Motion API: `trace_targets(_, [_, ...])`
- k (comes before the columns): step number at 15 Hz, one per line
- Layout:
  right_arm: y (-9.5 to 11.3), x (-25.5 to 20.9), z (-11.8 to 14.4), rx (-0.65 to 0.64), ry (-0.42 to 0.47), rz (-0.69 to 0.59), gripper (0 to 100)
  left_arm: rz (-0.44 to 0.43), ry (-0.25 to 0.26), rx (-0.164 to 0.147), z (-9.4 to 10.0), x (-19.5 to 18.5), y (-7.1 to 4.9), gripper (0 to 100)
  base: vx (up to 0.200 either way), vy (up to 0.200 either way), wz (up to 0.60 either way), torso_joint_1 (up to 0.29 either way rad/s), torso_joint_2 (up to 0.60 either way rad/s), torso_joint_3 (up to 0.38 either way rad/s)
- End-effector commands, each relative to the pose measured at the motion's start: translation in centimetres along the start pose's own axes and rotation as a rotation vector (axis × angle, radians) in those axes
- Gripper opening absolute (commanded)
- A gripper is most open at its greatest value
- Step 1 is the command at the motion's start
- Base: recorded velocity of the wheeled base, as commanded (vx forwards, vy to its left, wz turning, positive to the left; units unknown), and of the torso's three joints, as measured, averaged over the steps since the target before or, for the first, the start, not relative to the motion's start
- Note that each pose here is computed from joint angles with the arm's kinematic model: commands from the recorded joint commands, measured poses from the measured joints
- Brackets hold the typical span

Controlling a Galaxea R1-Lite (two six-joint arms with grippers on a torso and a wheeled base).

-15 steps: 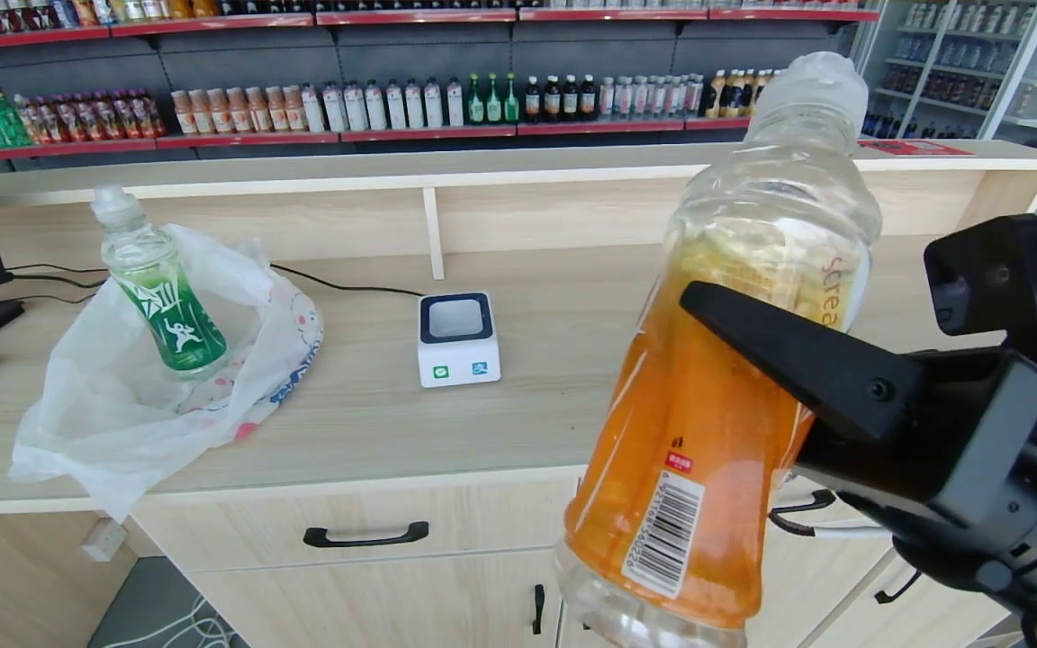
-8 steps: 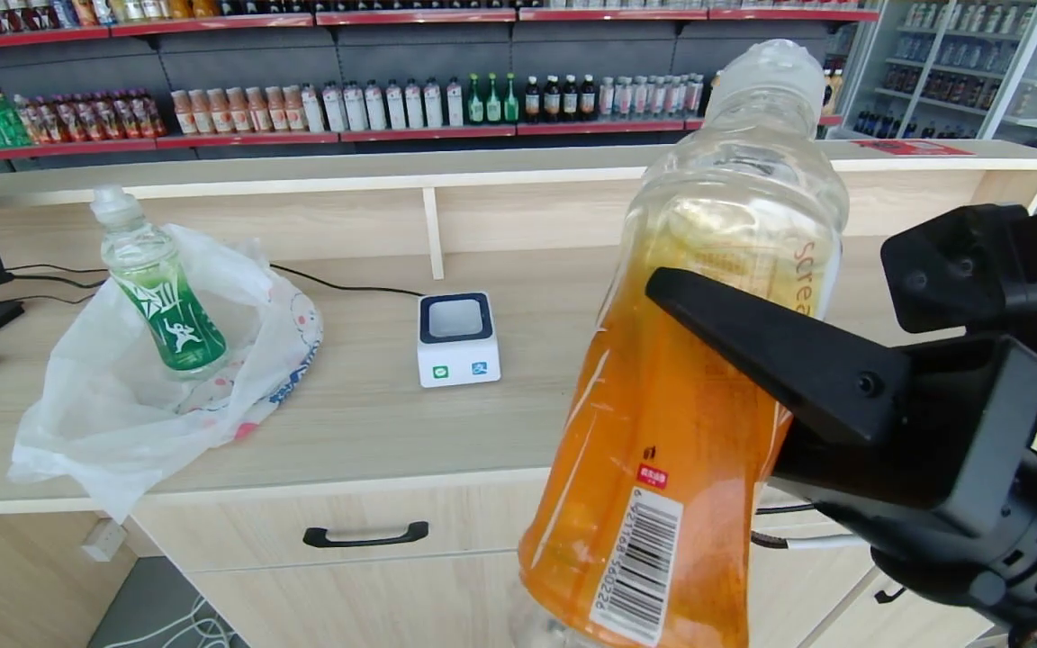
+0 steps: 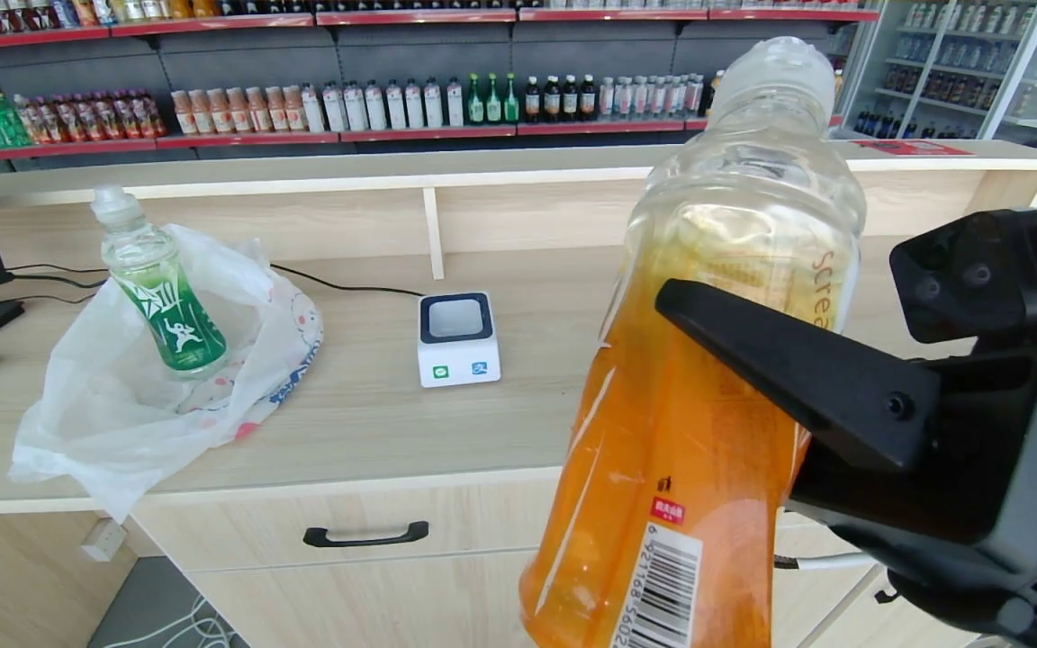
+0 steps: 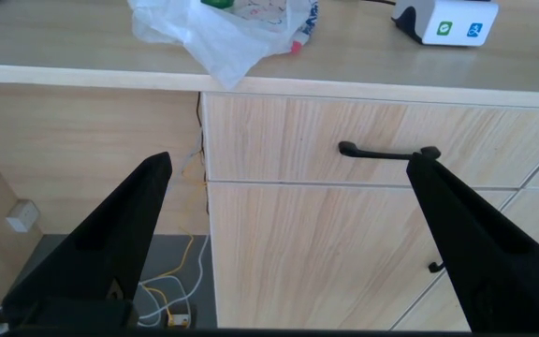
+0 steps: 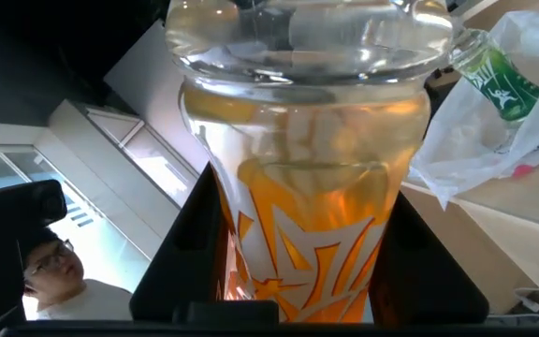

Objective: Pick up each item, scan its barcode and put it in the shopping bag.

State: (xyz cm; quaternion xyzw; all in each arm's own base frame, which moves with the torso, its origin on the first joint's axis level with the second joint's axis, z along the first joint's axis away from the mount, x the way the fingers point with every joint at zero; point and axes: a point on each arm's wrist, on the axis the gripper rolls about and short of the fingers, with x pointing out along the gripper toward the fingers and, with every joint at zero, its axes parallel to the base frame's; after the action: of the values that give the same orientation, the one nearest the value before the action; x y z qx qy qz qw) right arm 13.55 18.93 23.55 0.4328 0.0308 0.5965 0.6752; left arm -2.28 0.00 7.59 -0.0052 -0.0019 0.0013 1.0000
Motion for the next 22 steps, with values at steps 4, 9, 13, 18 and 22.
trace_targets(4, [1.3, -1.9, 0.2, -0.005, -0.001, 0.008, 0, 0.001, -0.001, 0.0, 0.0, 0.0, 0.0, 100, 0.0, 0.0, 0.0, 0.0, 0.0, 0.0])
trace_targets(9, [1.3, -2.3, 0.3, -0.107, 0.013, 0.016, 0, 0.001, -0.001, 0.0, 0.0, 0.0, 0.0, 100, 0.0, 0.0, 0.0, 0.0, 0.0, 0.0])
trace_targets(13, [-2.7, -3.2, 0.4, -0.383, 0.092, -0.1, 0, 0.002, -0.001, 0.0, 0.0, 0.0, 0.0, 100, 0.0, 0.0, 0.0, 0.0, 0.0, 0.0])
trace_targets(18, [-7.7, -6.2, 4.0, -0.783, 0.06, -0.392, 0, 0.002, -0.001, 0.0, 0.0, 0.0, 0.0, 100, 0.0, 0.0, 0.0, 0.0, 0.0, 0.0])
trace_targets(22, [-8.4, -10.1, 6.6, -1.011, 0.017, -0.641, 0, 0.001, 0.001, 0.001, 0.0, 0.0, 0.0, 100, 0.0, 0.0, 0.0, 0.0, 0.0, 0.0])
